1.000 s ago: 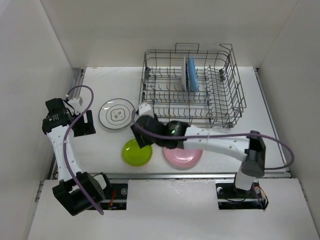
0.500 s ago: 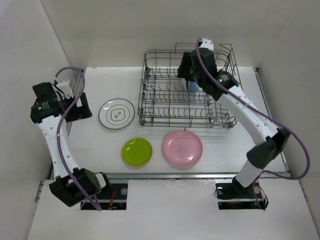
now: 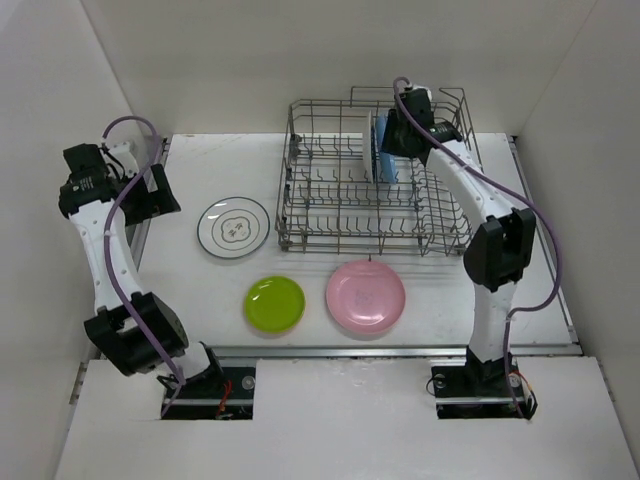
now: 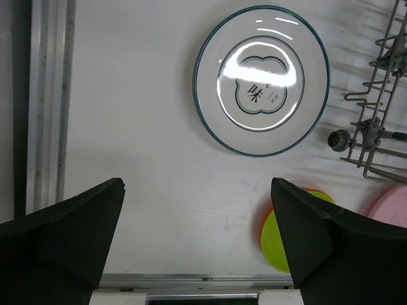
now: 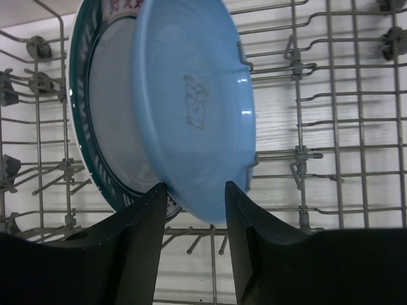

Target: Unload the plates from the dish rack

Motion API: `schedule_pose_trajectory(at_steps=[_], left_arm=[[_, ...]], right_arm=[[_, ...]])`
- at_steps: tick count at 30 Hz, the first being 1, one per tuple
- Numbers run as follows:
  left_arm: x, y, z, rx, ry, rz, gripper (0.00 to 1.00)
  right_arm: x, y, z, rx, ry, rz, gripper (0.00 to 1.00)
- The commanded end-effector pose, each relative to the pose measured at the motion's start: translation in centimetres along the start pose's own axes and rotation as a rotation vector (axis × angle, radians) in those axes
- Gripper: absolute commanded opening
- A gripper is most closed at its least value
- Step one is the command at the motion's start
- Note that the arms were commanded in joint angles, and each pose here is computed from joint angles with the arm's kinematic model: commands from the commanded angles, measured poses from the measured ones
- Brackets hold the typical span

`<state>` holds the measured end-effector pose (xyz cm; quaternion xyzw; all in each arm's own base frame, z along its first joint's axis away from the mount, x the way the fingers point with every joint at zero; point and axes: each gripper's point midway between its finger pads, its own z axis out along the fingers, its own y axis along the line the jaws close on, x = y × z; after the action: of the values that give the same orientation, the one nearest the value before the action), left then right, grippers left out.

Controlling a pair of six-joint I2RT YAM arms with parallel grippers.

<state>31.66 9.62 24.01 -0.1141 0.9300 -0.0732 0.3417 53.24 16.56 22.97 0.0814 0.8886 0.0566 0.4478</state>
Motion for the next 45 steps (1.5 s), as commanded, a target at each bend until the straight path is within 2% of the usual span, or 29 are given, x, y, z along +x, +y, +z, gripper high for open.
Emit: schedule_pose_trajectory(at_steps=[1,5,8,9,10,13,15,23,28,30,31,33,34,36,37,38,40,41,43,45], left_arm=[[-0.8,-0.1,1.3,0.034,-0.003,-0.038,1.00],[-0.7,-0.3,2.4,0.069,0.024,-0.061,1.00],[-0.8,-0.3,2.9,0.079,0.035,-0.075,1.00],[-0.8,-0.3,2.9,0.079,0.035,-0.075,1.00],[-0.7,-0.2,3.2,0.079,0.043,-0.078,1.00],[-0.7,-0.1,3.2,0.080,0.043,-0.069,1.00],[-0.4,-0.1,3.3,0.080,0.051,-0.072,1.00],[0.1,-0.6,2.6,0.090,0.042,-0.069,1.00],[-0.2,-0.9,1.6,0.088,0.010,-0.047,1.00],[-0.1,-1.0,1.4,0.087,0.006,-0.036,1.00],[-0.2,-1.1,1.1,0.087,-0.003,-0.032,1.00],[0.3,-1.2,0.9,0.087,0.004,-0.035,1.00],[0.7,-1.4,0.6,0.088,0.008,-0.037,1.00],[0.9,-1.4,0.4,0.087,0.005,-0.027,1.00],[1.3,-1.6,0.1,0.088,0.008,-0.028,1.00],[1.4,-1.7,-0.3,0.087,0.000,-0.024,1.00],[2.2,-1.8,-0.3,0.088,0.008,-0.028,1.00],[2.1,-2.0,-0.3,0.098,0.007,-0.028,1.00],[2.3,-2.4,-0.8,0.110,-0.004,-0.024,1.00],[2.8,-2.7,-1.4,0.111,0.012,-0.022,1.00]], right_arm=[[-0.9,1.4,0.1,-0.060,-0.020,-0.060,0.47],[0.6,1.3,3.0,-0.061,0.020,-0.076,0.46],[1.4,1.2,4.0,-0.054,0.038,-0.100,0.37],[0.8,0.8,4.0,-0.050,0.028,-0.093,0.25],[1.2,0.8,4.4,-0.047,0.036,-0.095,0.18],[0.1,0.5,3.2,-0.043,0.009,-0.117,0.03],[-0.6,0.4,2.4,-0.050,-0.014,-0.153,0.00],[-7.5,-1.1,-4.0,0.021,-0.210,-0.203,0.00],[-12.6,-2.0,-10.9,0.055,-0.386,-0.173,0.00],[-12.3,-1.0,-12.7,0.033,-0.405,-0.186,0.00],[-13.0,-0.9,-15.3,0.017,-0.443,-0.175,0.00],[-12.7,0.0,-18.0,-0.008,-0.471,-0.212,0.00],[-12.2,1.0,-20.6,-0.041,-0.495,-0.215,0.00],[-10.7,2.3,-23.0,-0.092,-0.484,-0.239,0.00],[-7.9,4.0,-23.5,-0.145,-0.427,-0.293,0.00],[-7.0,4.0,-25.2,-0.167,-0.430,-0.302,0.00],[-5.0,3.3,-25.1,-0.112,-0.407,-0.299,0.00],[-3.3,2.7,-23.5,-0.076,-0.364,-0.317,0.00],[-2.6,1.8,-22.3,-0.035,-0.323,-0.289,0.00],[-0.7,1.8,-20.6,-0.048,-0.222,-0.325,0.28]])
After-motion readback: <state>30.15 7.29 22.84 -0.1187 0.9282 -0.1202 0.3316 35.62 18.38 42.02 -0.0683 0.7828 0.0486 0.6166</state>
